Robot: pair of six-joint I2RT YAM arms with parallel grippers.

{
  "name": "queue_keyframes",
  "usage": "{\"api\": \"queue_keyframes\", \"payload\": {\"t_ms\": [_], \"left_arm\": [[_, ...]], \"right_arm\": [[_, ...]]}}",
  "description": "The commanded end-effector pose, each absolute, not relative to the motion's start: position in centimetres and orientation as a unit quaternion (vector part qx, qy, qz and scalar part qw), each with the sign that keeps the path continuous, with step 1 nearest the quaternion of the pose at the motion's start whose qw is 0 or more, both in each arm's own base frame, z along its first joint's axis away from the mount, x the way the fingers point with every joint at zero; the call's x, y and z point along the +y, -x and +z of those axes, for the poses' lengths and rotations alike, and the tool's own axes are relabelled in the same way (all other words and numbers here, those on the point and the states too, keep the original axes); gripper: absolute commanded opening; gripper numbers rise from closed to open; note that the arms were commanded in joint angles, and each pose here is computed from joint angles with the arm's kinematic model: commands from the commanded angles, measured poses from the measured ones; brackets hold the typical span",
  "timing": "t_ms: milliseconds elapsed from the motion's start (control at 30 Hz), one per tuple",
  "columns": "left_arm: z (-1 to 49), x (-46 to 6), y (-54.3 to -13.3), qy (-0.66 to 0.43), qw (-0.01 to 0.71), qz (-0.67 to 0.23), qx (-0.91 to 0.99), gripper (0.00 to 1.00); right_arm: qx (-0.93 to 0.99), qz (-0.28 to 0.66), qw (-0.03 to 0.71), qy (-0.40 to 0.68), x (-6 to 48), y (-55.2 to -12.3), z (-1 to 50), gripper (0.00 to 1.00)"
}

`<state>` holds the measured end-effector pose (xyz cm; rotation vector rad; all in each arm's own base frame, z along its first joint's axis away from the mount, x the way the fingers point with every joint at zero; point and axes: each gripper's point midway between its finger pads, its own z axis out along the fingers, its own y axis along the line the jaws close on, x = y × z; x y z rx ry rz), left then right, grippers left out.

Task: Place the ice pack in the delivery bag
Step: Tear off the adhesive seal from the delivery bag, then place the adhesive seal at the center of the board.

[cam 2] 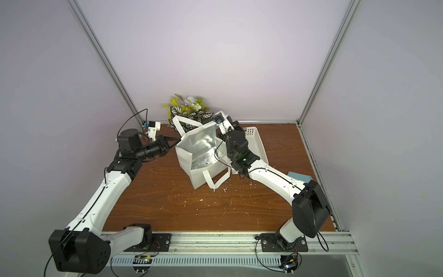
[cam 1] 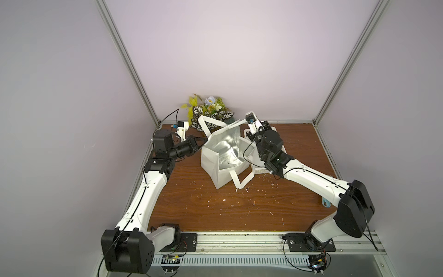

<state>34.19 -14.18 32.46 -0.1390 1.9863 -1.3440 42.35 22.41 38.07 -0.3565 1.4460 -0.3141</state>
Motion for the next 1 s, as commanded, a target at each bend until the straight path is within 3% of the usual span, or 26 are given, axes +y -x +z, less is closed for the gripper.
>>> {"api": "queue_keyframes", "payload": {"t_ms": [0, 267, 533, 767, 967], "left_arm": [[32.7, -13.4, -34.8, 0.055, 0.375, -0.506, 0.775, 0.00], [32.8, -13.0, -35.2, 0.053, 0.381, -0.491, 0.782, 0.00], [33.6, -12.7, -35.7, 0.041, 0.397, -0.474, 0.785, 0.00], [34.5, -12.7, -36.0, 0.031, 0.407, -0.471, 0.782, 0.00], [34.4, -12.7, -35.9, 0.032, 0.406, -0.473, 0.781, 0.00]], "right_arm": [[0.660, -0.157, 0.732, 0.062, 16.8, -41.8, 41.0, 0.00], [0.671, -0.211, 0.709, -0.044, 7.3, -39.4, 42.5, 0.00], [0.681, -0.265, 0.675, -0.104, 0.6, -33.1, 43.0, 0.00], [0.723, -0.228, 0.628, -0.177, -3.1, -26.9, 38.8, 0.00], [0.775, -0.159, 0.571, -0.221, -3.6, -23.9, 31.6, 0.00]]}}
